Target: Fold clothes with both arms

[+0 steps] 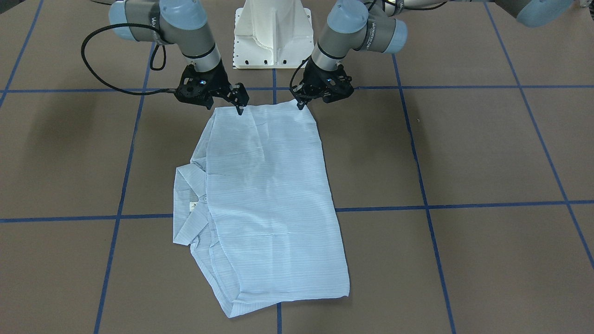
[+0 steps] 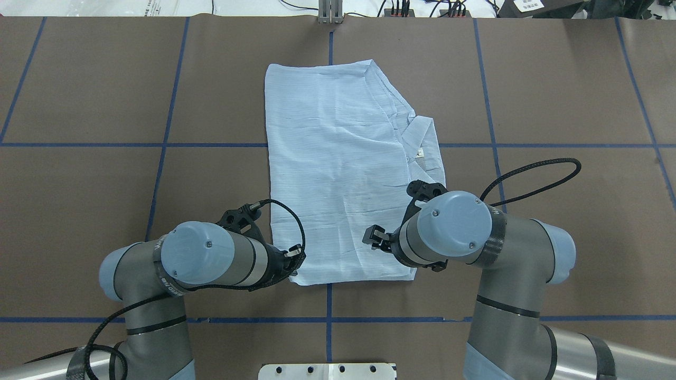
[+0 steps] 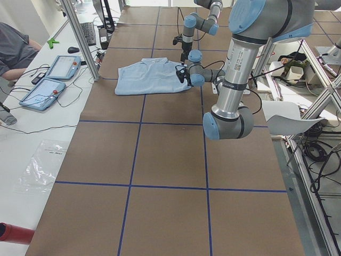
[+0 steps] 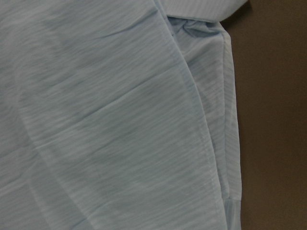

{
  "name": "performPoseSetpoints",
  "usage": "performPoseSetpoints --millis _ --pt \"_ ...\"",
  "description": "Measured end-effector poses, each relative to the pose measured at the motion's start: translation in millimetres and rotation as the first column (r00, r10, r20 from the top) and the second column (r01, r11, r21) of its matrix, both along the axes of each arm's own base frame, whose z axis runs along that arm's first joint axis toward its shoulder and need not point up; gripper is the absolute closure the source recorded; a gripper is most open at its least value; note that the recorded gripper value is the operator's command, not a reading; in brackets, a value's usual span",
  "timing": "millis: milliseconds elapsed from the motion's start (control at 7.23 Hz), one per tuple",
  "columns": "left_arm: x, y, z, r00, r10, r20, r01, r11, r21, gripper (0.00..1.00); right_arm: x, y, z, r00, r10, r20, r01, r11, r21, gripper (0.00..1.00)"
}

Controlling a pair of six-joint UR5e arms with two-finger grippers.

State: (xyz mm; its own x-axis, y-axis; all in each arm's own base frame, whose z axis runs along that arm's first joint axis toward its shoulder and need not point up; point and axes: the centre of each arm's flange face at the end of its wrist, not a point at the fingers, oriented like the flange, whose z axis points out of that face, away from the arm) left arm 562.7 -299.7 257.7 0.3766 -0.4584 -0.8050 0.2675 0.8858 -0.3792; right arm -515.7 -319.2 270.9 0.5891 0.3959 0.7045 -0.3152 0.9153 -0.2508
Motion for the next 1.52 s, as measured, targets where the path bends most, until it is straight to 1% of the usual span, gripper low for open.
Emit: performPoseSetpoints --millis 138,277,415,830,1383,1522 --pt "0 0 0 1.000 0.000 0.000 0.000 1.000 0.000 1.00 -4 3 1 1.000 0.027 -0.014 -0.028 0.999 -0.040 0.00" --pt "0 0 0 1.000 0.000 0.000 0.000 1.000 0.000 1.00 -10 8 4 0.999 0.039 -0.027 -0.041 0.997 -0.062 0.00" --pt "0 -1 0 1.000 -0.001 0.000 0.001 1.000 0.000 1.00 -18 12 10 0.998 0.044 -0.045 -0.047 0.997 -0.068 0.00" --pt "-1 -1 0 1.000 -0.002 -0.001 0.002 1.000 0.000 1.00 -36 19 21 0.996 0.044 -0.079 -0.049 0.997 -0.061 0.00" --pt "-1 -1 0 1.000 -0.002 0.000 0.002 1.000 0.000 1.00 -51 25 32 0.994 0.041 -0.103 -0.046 0.998 -0.049 0.00" --pt "0 -1 0 1.000 -0.003 0.000 0.003 1.000 0.000 1.00 -52 26 33 0.994 0.039 -0.106 -0.044 0.998 -0.048 0.05"
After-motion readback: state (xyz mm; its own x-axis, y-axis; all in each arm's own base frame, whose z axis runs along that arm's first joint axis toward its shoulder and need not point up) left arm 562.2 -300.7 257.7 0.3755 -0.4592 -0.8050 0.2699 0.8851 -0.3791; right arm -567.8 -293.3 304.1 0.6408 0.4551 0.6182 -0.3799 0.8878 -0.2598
